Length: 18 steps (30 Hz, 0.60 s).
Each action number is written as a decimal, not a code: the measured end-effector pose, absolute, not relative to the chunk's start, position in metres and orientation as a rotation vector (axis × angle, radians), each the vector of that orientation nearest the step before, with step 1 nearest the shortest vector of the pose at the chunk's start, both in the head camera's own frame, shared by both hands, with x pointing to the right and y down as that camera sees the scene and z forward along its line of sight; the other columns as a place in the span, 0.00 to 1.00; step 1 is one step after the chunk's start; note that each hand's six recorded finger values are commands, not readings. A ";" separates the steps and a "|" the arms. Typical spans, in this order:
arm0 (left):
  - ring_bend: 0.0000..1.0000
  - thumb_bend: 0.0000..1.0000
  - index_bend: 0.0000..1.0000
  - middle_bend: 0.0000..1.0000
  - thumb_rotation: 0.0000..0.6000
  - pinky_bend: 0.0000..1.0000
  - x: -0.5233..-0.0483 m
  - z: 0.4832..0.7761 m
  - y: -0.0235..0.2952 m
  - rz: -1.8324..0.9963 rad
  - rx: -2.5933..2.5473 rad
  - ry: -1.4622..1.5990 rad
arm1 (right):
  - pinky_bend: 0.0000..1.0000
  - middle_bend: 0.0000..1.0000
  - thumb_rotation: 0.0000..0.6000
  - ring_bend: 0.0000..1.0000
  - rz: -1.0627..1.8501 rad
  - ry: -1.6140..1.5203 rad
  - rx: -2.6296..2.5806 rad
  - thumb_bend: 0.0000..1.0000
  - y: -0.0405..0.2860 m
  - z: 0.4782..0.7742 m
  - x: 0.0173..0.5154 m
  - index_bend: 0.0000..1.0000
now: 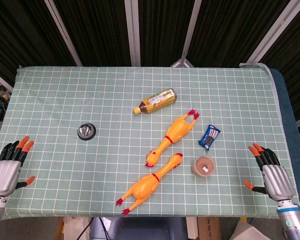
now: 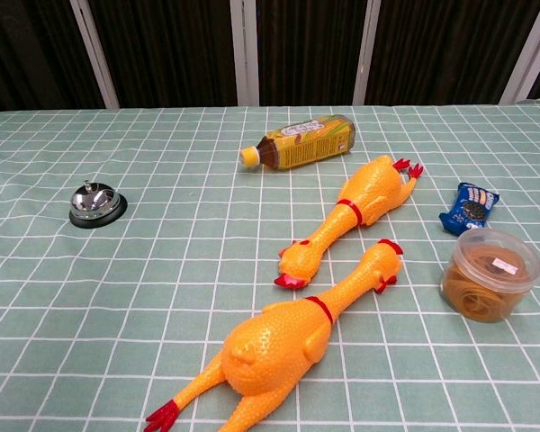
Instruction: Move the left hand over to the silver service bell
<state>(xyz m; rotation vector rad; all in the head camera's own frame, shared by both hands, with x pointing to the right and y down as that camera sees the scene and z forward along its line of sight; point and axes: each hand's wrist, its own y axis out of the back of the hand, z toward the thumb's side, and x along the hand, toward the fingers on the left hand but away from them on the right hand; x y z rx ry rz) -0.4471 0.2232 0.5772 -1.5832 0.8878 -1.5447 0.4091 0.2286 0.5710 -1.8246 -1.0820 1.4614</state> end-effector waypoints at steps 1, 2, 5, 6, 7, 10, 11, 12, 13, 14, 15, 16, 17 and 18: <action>0.00 0.13 0.00 0.00 1.00 0.00 -0.447 0.578 0.223 -1.547 -1.583 0.887 | 0.00 0.00 1.00 0.00 1.462 -1.083 -1.823 0.25 0.229 0.571 0.409 0.00; 0.00 0.13 0.00 0.00 1.00 0.00 -0.447 0.578 0.223 -1.546 -1.583 0.887 | 0.00 0.00 1.00 0.00 1.463 -1.084 -1.822 0.25 0.229 0.571 0.410 0.00; 0.00 0.13 0.00 0.00 1.00 0.00 -0.447 0.578 0.223 -1.544 -1.583 0.883 | 0.00 0.00 1.00 0.00 1.464 -1.090 -1.821 0.25 0.229 0.570 0.411 0.00; 0.00 0.13 0.00 0.00 1.00 0.00 -0.446 0.578 0.223 -1.544 -1.582 0.881 | 0.00 0.00 1.00 0.00 1.464 -1.091 -1.821 0.25 0.229 0.570 0.411 0.00; 0.00 0.13 0.00 0.00 1.00 0.00 -0.446 0.578 0.223 -1.543 -1.583 0.881 | 0.00 0.00 1.00 0.00 1.465 -1.089 -1.820 0.25 0.229 0.570 0.411 0.00; 0.00 0.15 0.00 0.00 1.00 0.00 -0.444 0.579 0.223 -1.538 -1.582 0.871 | 0.00 0.00 1.00 0.00 1.465 -1.093 -1.820 0.25 0.229 0.570 0.412 0.00; 0.00 0.17 0.00 0.00 1.00 0.00 -0.444 0.579 0.223 -1.539 -1.582 0.866 | 0.00 0.00 1.00 0.00 1.464 -1.095 -1.820 0.25 0.229 0.569 0.412 0.00; 0.00 0.21 0.00 0.00 1.00 0.00 -0.444 0.580 0.223 -1.539 -1.582 0.862 | 0.00 0.00 1.00 0.00 1.464 -1.097 -1.820 0.25 0.229 0.569 0.413 0.00; 0.00 0.25 0.00 0.00 1.00 0.00 -0.443 0.581 0.223 -1.539 -1.584 0.855 | 0.00 0.00 1.00 0.00 1.464 -1.097 -1.821 0.25 0.229 0.569 0.413 0.00; 0.00 0.29 0.00 0.00 1.00 0.00 -0.442 0.582 0.223 -1.539 -1.587 0.848 | 0.00 0.00 1.00 0.00 1.464 -1.097 -1.822 0.25 0.229 0.569 0.412 0.00; 0.00 0.35 0.00 0.00 1.00 0.00 -0.442 0.584 0.222 -1.539 -1.590 0.840 | 0.00 0.00 1.00 0.00 1.463 -1.097 -1.824 0.25 0.229 0.569 0.412 0.00; 0.00 0.39 0.00 0.00 1.00 0.00 -0.440 0.586 0.221 -1.538 -1.596 0.830 | 0.00 0.00 1.00 0.00 1.462 -1.096 -1.826 0.25 0.229 0.569 0.412 0.00; 0.00 0.45 0.00 0.00 1.00 0.00 -0.439 0.588 0.220 -1.535 -1.602 0.823 | 0.00 0.00 1.00 0.00 1.461 -1.095 -1.828 0.25 0.229 0.569 0.411 0.00; 0.00 0.52 0.00 0.00 1.00 0.00 -0.436 0.589 0.217 -1.531 -1.608 0.819 | 0.00 0.00 1.00 0.00 1.460 -1.095 -1.830 0.25 0.230 0.569 0.411 0.00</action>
